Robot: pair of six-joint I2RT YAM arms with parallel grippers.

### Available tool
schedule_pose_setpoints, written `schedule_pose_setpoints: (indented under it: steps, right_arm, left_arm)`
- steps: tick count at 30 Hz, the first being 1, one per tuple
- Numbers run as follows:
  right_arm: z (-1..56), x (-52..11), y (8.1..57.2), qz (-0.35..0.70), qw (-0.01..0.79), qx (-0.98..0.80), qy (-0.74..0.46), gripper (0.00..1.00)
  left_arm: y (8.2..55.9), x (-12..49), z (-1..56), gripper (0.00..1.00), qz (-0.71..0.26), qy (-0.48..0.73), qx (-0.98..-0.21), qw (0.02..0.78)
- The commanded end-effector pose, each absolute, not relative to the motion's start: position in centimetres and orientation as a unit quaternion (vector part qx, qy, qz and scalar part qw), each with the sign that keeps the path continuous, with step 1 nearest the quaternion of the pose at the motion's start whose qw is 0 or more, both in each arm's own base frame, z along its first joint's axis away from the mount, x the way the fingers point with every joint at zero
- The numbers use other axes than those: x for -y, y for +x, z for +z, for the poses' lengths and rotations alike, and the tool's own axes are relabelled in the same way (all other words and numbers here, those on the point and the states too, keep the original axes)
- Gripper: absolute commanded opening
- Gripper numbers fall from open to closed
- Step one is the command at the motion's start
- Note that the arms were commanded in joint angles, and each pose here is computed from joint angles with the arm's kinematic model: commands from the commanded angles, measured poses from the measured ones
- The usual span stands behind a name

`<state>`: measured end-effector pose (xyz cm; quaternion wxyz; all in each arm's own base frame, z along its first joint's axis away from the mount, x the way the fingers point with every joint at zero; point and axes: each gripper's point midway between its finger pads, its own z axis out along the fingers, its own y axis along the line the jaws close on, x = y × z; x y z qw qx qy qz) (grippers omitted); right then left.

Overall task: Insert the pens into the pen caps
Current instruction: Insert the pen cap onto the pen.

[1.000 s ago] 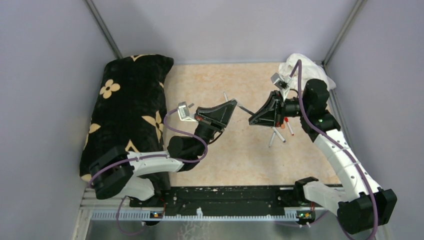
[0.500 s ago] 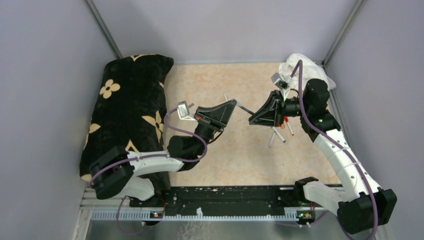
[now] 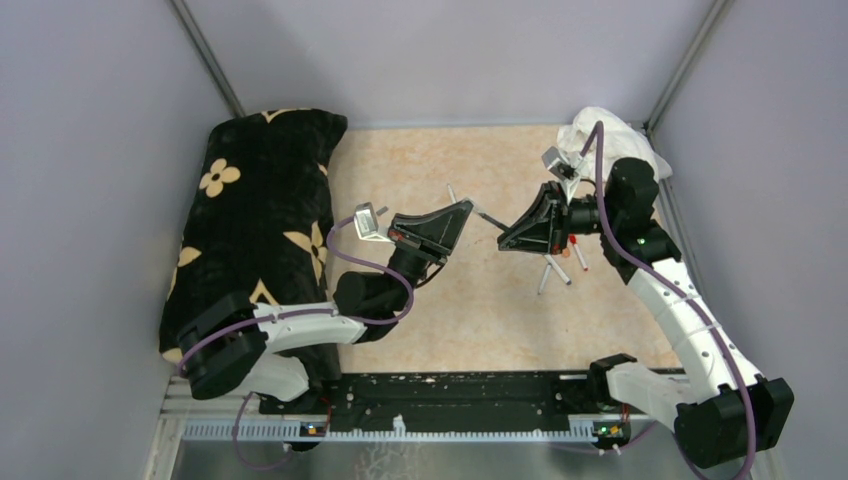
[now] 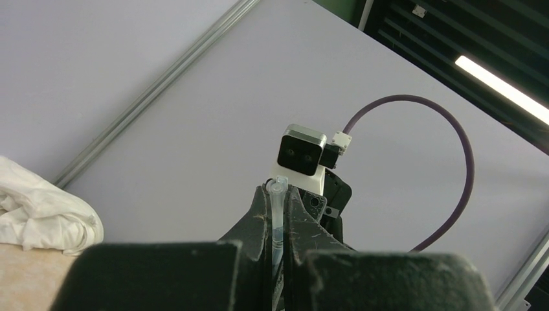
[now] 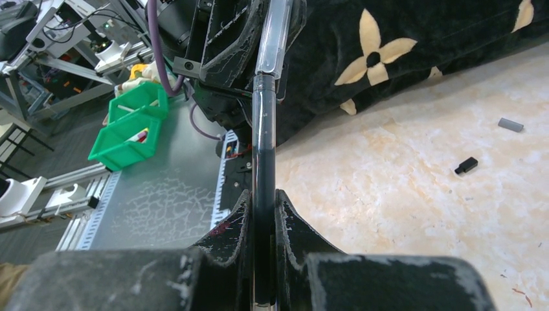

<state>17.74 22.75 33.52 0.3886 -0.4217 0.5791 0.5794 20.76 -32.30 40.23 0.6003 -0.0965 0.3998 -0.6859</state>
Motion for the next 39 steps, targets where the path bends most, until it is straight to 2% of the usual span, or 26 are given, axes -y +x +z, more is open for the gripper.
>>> schedule_pose_setpoints:
  steps: [1, 39]
  right_arm:
    - [35.47, -22.61, 16.64, 0.569, 0.416, -0.542, -0.459, 0.00]
    - [34.79, -22.56, 16.05, 0.570, 0.408, -0.540, -0.466, 0.00]
  left_arm:
    - [20.58, 30.35, 41.74, 0.00, -0.684, -0.105, -0.361, 0.625]
    - [21.11, 30.40, 42.19, 0.00, -0.678, -0.103, -0.357, 0.634]
